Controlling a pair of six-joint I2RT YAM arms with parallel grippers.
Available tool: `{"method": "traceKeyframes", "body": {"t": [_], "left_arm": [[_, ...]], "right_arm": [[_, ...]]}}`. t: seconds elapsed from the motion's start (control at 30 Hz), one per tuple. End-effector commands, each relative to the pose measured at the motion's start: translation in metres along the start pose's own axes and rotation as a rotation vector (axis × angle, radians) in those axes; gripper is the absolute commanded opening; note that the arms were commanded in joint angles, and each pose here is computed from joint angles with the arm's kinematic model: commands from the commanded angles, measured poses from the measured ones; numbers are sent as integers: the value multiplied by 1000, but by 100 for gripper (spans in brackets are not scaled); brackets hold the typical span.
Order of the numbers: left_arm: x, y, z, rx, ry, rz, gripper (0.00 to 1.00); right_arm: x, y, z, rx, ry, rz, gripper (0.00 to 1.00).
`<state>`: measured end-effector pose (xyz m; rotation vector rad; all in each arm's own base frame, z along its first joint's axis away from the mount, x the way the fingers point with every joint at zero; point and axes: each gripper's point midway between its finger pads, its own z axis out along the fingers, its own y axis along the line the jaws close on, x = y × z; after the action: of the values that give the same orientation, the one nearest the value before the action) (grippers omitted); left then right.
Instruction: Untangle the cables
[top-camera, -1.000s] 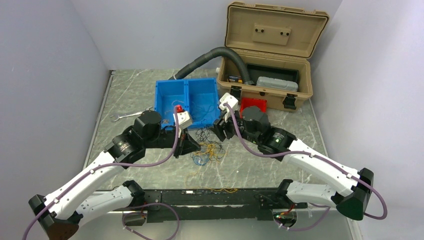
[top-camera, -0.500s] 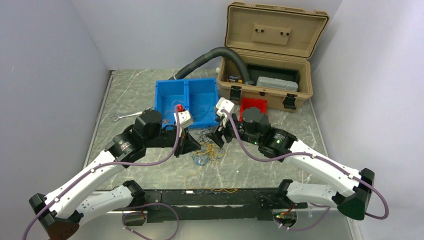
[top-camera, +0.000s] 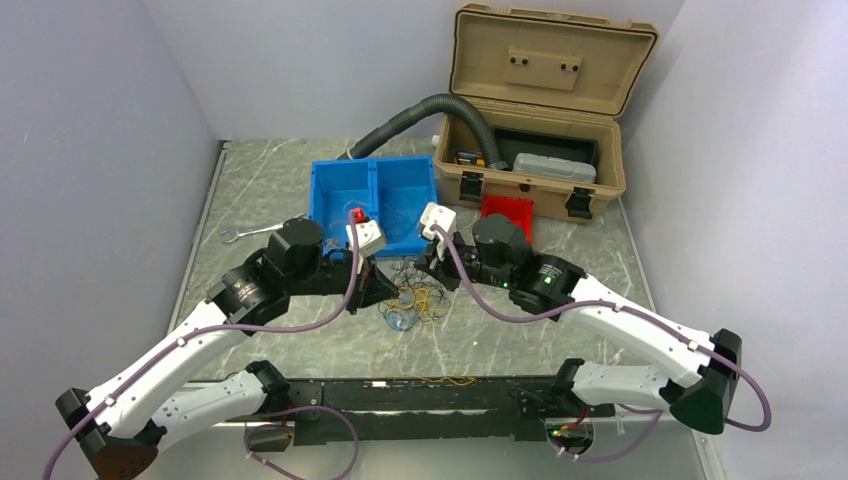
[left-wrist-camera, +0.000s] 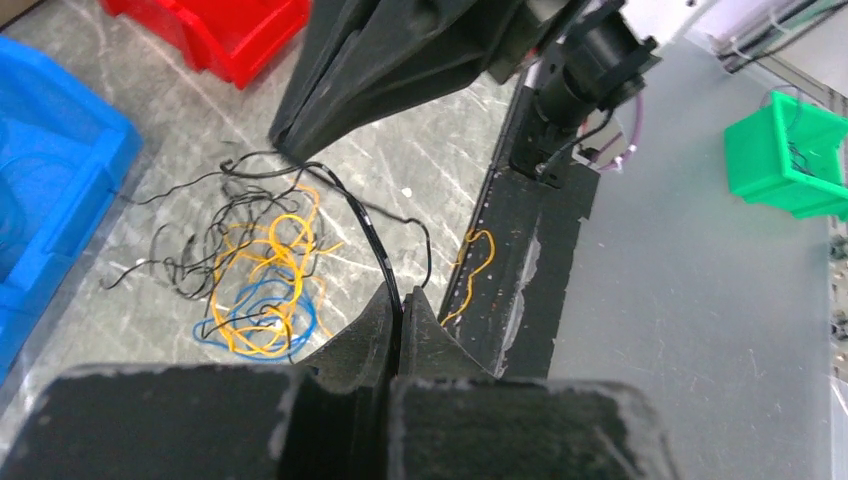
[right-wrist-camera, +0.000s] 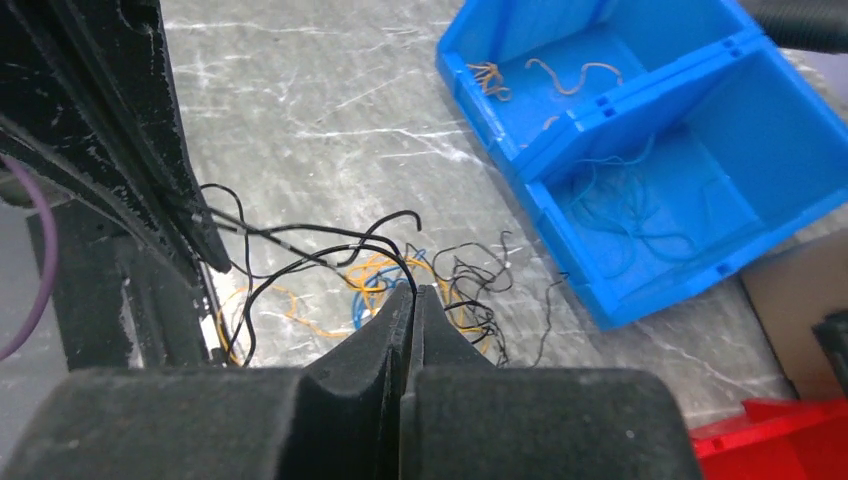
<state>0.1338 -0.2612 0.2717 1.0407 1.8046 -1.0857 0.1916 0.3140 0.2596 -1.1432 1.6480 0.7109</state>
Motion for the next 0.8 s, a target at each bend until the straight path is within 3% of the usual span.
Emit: {"method": "traceKeyframes", "body": {"t": [0.0,0.33,0.53,0.73,0.77], "left_arm": [[-19,16,-12,-140,-61,25,0],[2,103,-59,-729,-89,-149,0],[27,131,-85,-923,-88,-296,0],[51,151,-107,-1055,-85,-417,0],[54,154,-110,-1076,-81,-432,7]], "right_arm": [[-30,-25,-21,172,-129,42,0],[3,-85,-86,629,-173,301,0],[34,-125,-160,1011,-239,518,0],[51,-139,-228,1277,-326,655,0],[51,-140,-238,1310,-342,671,0]]}}
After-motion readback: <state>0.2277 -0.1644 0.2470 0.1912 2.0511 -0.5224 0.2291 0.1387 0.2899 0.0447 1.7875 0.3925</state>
